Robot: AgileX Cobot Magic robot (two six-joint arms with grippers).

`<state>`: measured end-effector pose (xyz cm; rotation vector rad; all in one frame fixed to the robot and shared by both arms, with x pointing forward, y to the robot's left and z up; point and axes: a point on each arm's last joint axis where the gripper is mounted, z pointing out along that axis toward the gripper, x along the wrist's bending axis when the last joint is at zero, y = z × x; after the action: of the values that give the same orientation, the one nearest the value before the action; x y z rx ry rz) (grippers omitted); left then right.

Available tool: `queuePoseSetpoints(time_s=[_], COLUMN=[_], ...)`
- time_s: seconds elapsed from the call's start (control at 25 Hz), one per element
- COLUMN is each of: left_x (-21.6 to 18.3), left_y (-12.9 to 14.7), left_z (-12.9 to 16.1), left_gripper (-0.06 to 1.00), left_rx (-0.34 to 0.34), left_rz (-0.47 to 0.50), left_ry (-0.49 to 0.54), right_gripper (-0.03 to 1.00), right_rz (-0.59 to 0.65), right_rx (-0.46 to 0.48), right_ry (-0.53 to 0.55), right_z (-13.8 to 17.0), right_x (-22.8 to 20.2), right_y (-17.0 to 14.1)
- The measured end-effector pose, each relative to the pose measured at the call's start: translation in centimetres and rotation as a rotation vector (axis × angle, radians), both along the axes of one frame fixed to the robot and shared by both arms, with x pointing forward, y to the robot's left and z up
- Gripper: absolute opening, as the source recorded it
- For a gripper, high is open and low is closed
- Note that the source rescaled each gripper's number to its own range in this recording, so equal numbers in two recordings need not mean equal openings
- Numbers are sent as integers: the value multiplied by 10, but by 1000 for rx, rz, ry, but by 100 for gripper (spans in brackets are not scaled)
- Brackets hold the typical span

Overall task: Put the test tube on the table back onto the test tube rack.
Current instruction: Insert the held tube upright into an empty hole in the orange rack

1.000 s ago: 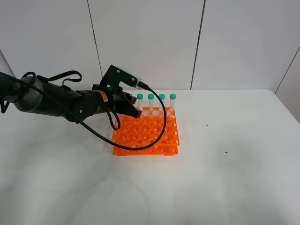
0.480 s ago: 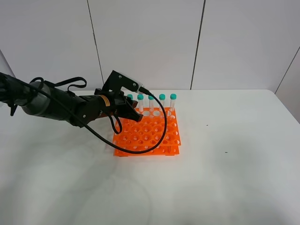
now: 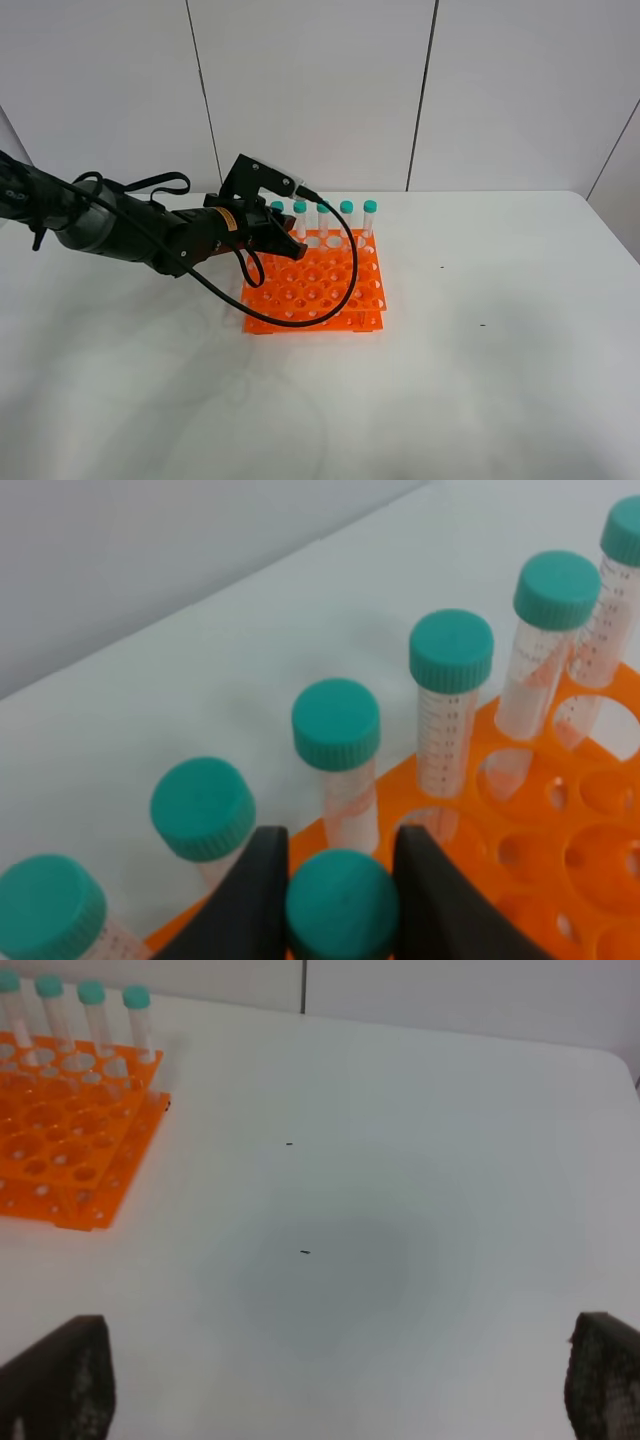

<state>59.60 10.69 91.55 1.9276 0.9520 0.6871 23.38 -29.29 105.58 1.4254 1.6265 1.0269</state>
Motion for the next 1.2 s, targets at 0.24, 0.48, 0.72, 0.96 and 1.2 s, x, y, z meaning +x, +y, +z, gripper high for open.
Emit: queuePoseSetpoints(time_s=[0.24,0.48,0.72,0.96,1.2], left_x=[3,5,5,5,4], left_y=[4,8,8,8,8], left_z=[-1,-2,-3,-3,-4], left_gripper=[0,0,0,0,14], left_rx=[-45,-71,-70,-70,-72], left_rz=[41,70,71,71,73], left_ry=[25,46,51,51,53], right_gripper=[100,100,100,100,100], right_rz=[0,0,1,1,1], right_rx=[0,0,1,1,1], right_ry=[0,0,0,0,0], right_z=[0,0,0,0,0], right_x=[0,0,0,0,0], right_y=[0,0,0,0,0])
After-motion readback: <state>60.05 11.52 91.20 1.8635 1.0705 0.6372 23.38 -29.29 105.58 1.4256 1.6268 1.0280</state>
